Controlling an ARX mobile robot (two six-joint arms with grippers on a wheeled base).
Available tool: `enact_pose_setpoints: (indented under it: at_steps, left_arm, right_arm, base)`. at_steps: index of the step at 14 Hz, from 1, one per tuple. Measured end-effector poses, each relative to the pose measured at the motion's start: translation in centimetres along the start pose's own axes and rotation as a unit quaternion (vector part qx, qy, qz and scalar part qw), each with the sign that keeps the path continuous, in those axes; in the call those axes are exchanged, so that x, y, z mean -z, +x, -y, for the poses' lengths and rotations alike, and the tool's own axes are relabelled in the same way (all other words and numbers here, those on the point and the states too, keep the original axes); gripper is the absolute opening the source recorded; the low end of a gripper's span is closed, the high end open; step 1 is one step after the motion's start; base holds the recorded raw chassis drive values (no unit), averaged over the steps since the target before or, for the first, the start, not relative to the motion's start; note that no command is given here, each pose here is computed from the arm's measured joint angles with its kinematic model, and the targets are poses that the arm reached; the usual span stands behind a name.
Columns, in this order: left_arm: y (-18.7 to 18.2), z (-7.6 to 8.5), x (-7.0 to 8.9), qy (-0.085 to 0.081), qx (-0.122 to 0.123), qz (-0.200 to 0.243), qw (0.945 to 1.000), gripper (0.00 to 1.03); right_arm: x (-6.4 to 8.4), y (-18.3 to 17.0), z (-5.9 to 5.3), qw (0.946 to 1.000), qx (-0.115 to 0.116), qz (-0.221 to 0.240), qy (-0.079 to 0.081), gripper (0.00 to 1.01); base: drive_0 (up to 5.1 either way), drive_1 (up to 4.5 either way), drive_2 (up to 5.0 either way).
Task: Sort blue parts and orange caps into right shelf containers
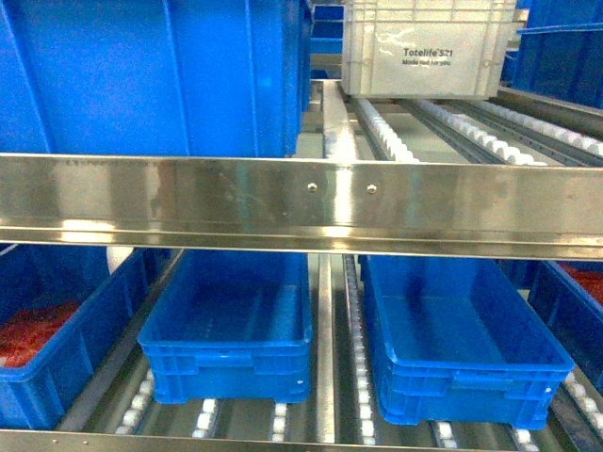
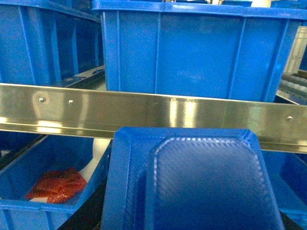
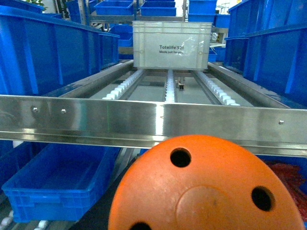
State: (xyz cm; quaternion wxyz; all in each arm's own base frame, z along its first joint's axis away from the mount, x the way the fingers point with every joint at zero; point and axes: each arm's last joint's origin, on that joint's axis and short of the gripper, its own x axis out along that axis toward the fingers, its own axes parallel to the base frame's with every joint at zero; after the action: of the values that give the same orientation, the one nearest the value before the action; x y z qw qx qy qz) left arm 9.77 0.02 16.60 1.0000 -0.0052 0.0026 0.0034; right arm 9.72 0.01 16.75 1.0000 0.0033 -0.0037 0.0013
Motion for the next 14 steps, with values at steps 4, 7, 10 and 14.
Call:
enact_pose_setpoints:
  at_steps: [4, 7, 10, 14]
  left_arm:
    - [0.0, 0.01, 0.02, 0.0, 0.002, -0.001, 1.0, 0.41]
    - [0.0, 0.02, 0.01, 0.0, 0.003, -0.001, 1.0, 0.41]
    - [0.0, 0.01, 0.01, 0.0, 0.002, -0.001, 1.0, 0.41]
    - [0.0, 0.01, -0.01, 0.0, 0.002, 0.001, 1.0, 0.41]
  right_arm:
    - [0.03, 0.0, 0.0, 1.0, 0.0, -0.002, 0.0, 0.43]
    - [0.06, 0.0, 0.0, 1.0, 0.0, -0.003, 0.0, 0.43]
    - [0.05, 0.0, 0.0, 1.0, 0.0, -0.003, 0.0, 0.43]
    - [0.02, 0.0, 0.0, 1.0, 0.0, -0.001, 0.0, 0.43]
  base:
    - [0.0, 0.0, 0.0]
    - [0.0, 0.0, 0.0]
    - [0.0, 0.0, 0.0]
    - [0.0, 0.0, 0.0]
